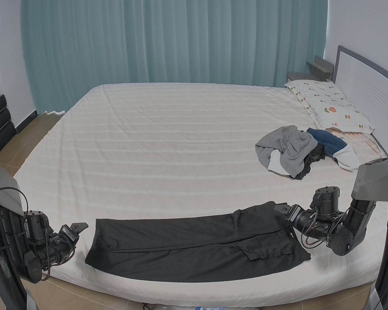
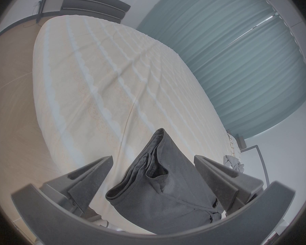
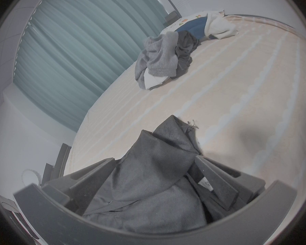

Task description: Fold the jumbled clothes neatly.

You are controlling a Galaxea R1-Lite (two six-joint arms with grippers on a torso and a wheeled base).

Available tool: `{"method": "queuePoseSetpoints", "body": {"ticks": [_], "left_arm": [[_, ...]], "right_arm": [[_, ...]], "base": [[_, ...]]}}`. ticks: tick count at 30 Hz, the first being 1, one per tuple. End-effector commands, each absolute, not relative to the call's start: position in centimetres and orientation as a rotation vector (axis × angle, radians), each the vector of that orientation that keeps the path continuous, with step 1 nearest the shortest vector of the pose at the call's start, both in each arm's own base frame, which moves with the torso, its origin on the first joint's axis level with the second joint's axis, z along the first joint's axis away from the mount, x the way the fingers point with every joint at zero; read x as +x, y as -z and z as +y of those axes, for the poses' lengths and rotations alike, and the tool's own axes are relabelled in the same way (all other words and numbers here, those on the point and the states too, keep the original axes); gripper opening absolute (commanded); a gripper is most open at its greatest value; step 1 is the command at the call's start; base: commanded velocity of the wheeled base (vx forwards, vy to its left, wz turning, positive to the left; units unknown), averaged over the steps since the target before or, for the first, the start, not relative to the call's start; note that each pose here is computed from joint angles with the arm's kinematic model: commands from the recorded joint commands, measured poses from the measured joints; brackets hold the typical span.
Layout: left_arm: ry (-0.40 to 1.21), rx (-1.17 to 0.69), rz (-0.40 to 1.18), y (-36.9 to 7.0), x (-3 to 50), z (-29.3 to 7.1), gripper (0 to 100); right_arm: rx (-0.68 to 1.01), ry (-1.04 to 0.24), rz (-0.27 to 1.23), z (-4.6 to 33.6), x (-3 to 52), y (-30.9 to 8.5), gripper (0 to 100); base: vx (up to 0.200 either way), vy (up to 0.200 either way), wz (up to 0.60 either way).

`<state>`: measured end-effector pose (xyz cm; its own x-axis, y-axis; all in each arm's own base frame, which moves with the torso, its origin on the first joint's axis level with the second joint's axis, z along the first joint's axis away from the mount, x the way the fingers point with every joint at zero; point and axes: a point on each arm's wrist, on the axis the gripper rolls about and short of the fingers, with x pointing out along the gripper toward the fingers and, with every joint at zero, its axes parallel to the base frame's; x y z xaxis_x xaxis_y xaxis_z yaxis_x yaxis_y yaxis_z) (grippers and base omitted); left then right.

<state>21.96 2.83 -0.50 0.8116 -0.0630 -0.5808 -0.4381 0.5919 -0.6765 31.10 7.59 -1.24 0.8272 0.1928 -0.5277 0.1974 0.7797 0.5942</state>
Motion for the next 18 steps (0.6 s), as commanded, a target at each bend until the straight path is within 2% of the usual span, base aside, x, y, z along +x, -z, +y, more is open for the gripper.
{"method": "queuePoseSetpoints", "body": {"ticks": [1, 14, 15, 18], "left_arm": [[-0.235, -0.925, 0.602, 0.6, 22.0, 2.9, 100], [-0.242, -0.926, 0.621, 1.0, 22.0, 2.8, 100], [-0.241, -0.926, 0.622, 1.0, 22.0, 2.8, 100], [-0.241, -0.926, 0.622, 1.0, 22.0, 2.8, 100]], "right_arm": [[0.685, 0.008, 0.645, 7.6, 32.0, 3.2, 100], [0.653, 0.039, 0.665, 6.5, 31.9, 3.8, 100], [0.652, 0.039, 0.668, 6.5, 31.8, 3.9, 0], [0.650, 0.036, 0.671, 6.6, 31.8, 3.9, 0]], "base": [[0.000, 0.000, 0.00], [0.000, 0.000, 0.00], [0.000, 0.000, 0.00], [0.000, 0.000, 0.00]]}}
